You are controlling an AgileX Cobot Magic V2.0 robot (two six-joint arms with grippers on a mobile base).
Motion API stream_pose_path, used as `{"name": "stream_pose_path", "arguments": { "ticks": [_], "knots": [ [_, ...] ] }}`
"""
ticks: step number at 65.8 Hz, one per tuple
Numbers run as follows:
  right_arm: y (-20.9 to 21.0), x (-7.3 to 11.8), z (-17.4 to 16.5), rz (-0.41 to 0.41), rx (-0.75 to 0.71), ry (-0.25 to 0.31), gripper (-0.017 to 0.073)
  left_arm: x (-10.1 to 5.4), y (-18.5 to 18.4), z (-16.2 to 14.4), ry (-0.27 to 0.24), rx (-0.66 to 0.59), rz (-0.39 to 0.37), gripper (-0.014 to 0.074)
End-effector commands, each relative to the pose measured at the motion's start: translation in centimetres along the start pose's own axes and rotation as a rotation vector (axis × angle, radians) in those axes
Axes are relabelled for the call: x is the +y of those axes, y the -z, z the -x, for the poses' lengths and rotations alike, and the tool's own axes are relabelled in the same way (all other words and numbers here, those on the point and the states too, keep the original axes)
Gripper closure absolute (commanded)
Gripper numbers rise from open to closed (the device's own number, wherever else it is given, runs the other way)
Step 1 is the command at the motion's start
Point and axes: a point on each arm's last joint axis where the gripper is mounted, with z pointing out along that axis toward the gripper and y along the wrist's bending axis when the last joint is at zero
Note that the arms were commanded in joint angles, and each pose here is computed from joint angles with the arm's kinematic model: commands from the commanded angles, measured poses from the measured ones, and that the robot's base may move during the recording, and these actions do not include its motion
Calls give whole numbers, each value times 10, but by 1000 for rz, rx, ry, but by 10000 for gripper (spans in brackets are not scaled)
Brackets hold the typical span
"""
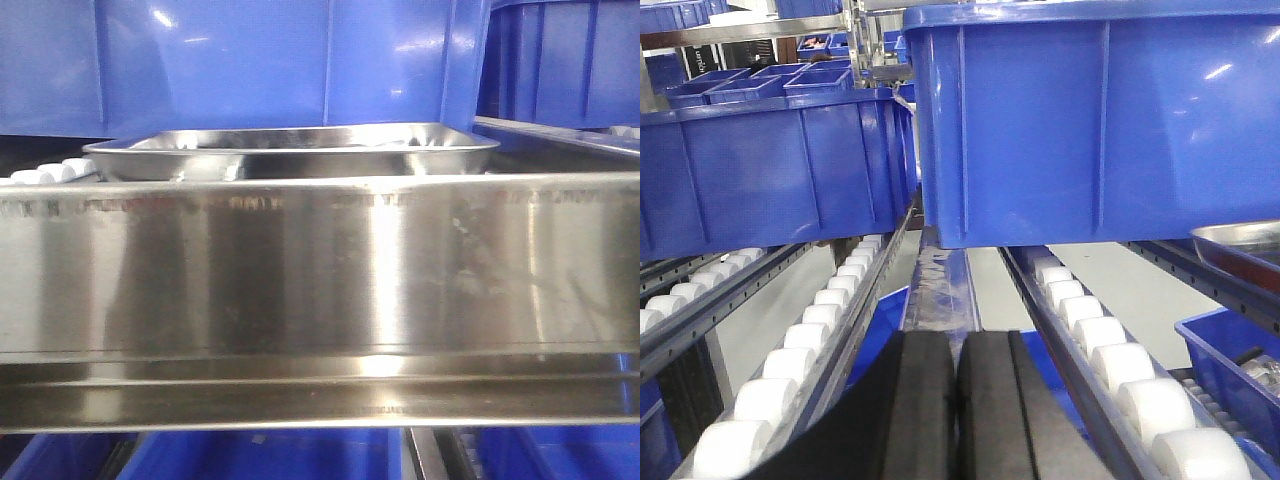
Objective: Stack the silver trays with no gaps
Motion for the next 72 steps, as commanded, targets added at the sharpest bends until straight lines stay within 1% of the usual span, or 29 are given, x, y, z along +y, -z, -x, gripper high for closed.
{"name": "stream_pose_path", "arguments": {
  "ticks": [1,56,59,62,64,67,68,69,72],
  "knots": [
    [0,0,2,-3,-20,-3,637,0,1,3,0,-27,-1,594],
    [0,0,2,-4,-27,-3,637,0,1,4,0,-34,0,594],
    [0,0,4,-5,-41,-3,637,1,1,8,0,-78,4,594],
    [1,-1,8,-7,-86,-3,637,1,1,12,0,-125,9,594],
    [1,-1,10,-8,-114,-3,637,2,2,17,0,-178,15,594],
    [2,-1,18,-10,-197,-31,637,2,3,22,4,-245,22,594],
    [3,-1,20,-9,-222,-47,637,2,4,24,7,-262,24,594],
    [3,-1,22,-5,-244,-75,637,3,4,25,9,-278,26,594],
    [5,-2,27,2,-307,-123,637,3,5,27,16,-301,29,594]
  ]
}}
